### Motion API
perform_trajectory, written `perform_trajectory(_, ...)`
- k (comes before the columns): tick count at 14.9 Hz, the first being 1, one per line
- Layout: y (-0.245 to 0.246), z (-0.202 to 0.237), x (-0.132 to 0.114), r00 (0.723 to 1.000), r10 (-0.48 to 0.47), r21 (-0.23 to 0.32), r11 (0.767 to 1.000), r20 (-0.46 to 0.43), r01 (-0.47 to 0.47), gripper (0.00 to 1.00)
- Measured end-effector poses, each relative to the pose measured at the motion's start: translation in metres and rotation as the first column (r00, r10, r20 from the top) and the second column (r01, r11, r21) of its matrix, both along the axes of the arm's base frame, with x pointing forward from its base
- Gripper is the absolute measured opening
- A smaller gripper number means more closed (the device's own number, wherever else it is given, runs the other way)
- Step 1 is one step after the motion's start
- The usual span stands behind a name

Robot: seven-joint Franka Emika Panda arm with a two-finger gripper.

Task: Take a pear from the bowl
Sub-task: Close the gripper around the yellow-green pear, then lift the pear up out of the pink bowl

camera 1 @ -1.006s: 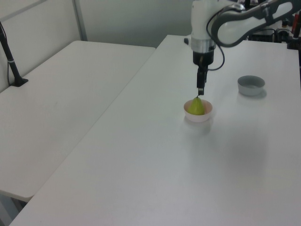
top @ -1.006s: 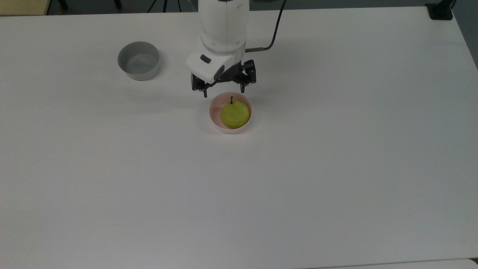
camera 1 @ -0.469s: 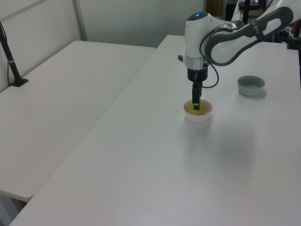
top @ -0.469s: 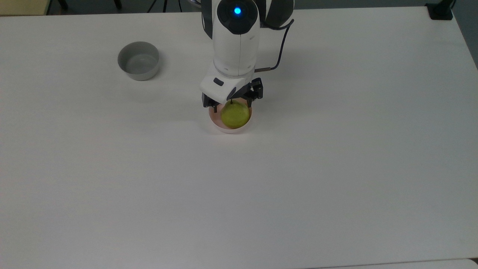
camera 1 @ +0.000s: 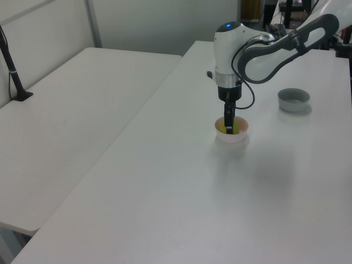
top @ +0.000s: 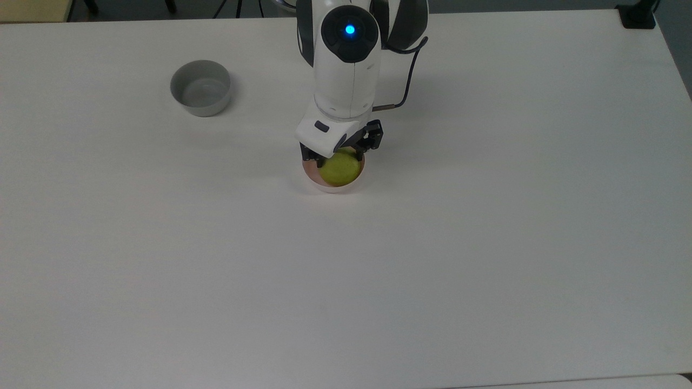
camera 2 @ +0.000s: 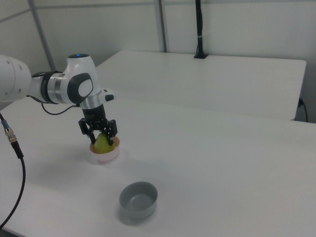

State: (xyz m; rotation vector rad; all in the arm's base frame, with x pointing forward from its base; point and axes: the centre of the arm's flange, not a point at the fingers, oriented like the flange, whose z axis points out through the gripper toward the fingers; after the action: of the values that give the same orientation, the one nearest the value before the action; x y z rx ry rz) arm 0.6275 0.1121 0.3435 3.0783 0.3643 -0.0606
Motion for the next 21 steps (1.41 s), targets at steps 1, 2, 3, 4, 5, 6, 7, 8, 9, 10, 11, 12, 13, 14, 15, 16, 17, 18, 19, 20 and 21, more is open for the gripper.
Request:
perform_trajectory(1, 0.000, 0.000, 0.000, 1.000, 0.000, 0.000, 1.000, 0.000, 0.000, 0.78)
perform_trajectory(2, 0.000, 0.001, 0.000, 1.000, 0.001, 0.000, 1.000, 0.002, -0.001, 0.74)
perform_trajectory(3, 0.000, 0.001, 0.000, 1.000, 0.001, 0.000, 1.000, 0.002, -0.001, 0.74)
perform_trajectory(4, 0.000, 0.001, 0.000, 1.000, 0.001, -0.001, 1.000, 0.002, -0.001, 0.74)
perform_trajectory(5, 0.000, 0.001, 0.000, 1.000, 0.002, -0.001, 1.000, 0.002, -0.002, 0.74)
perform_trajectory(6, 0.000, 0.001, 0.000, 1.000, 0.002, -0.001, 1.000, 0.002, -0.002, 0.74)
perform_trajectory(7, 0.000, 0.001, 0.000, 1.000, 0.002, -0.001, 1.000, 0.003, -0.002, 0.74)
perform_trajectory(8, 0.000, 0.001, 0.001, 1.000, 0.002, -0.001, 1.000, 0.003, -0.002, 0.74)
perform_trajectory(9, 0.001, 0.002, 0.001, 1.000, 0.002, -0.001, 1.000, 0.004, -0.002, 0.74)
perform_trajectory(10, 0.001, 0.003, 0.000, 1.000, 0.003, -0.001, 1.000, 0.004, -0.003, 0.74)
perform_trajectory(11, 0.003, 0.005, 0.000, 1.000, 0.006, -0.001, 1.000, 0.007, -0.006, 0.74)
perform_trajectory(12, 0.005, 0.009, 0.000, 1.000, 0.009, -0.001, 1.000, 0.008, -0.009, 0.74)
perform_trajectory(13, 0.007, 0.012, -0.001, 1.000, 0.012, -0.001, 1.000, 0.006, -0.012, 0.74)
perform_trajectory(14, 0.008, 0.015, -0.001, 1.000, 0.014, -0.001, 1.000, 0.004, -0.014, 0.74)
perform_trajectory(15, 0.009, 0.022, -0.002, 1.000, 0.015, 0.000, 1.000, 0.011, -0.015, 0.74)
perform_trajectory(16, 0.009, 0.026, -0.003, 1.000, 0.015, 0.000, 1.000, 0.013, -0.015, 0.74)
perform_trajectory(17, 0.009, 0.031, -0.004, 1.000, 0.014, -0.001, 1.000, 0.009, -0.014, 0.74)
perform_trajectory(18, 0.008, 0.039, -0.005, 1.000, 0.013, -0.002, 1.000, 0.003, -0.013, 0.74)
perform_trajectory(19, 0.008, 0.051, -0.005, 1.000, 0.012, -0.004, 1.000, -0.005, -0.012, 0.74)
perform_trajectory(20, 0.008, 0.064, -0.005, 1.000, 0.011, -0.005, 1.000, -0.009, -0.011, 0.74)
perform_trajectory(21, 0.008, 0.090, -0.004, 1.000, 0.009, -0.005, 1.000, -0.004, -0.009, 0.74)
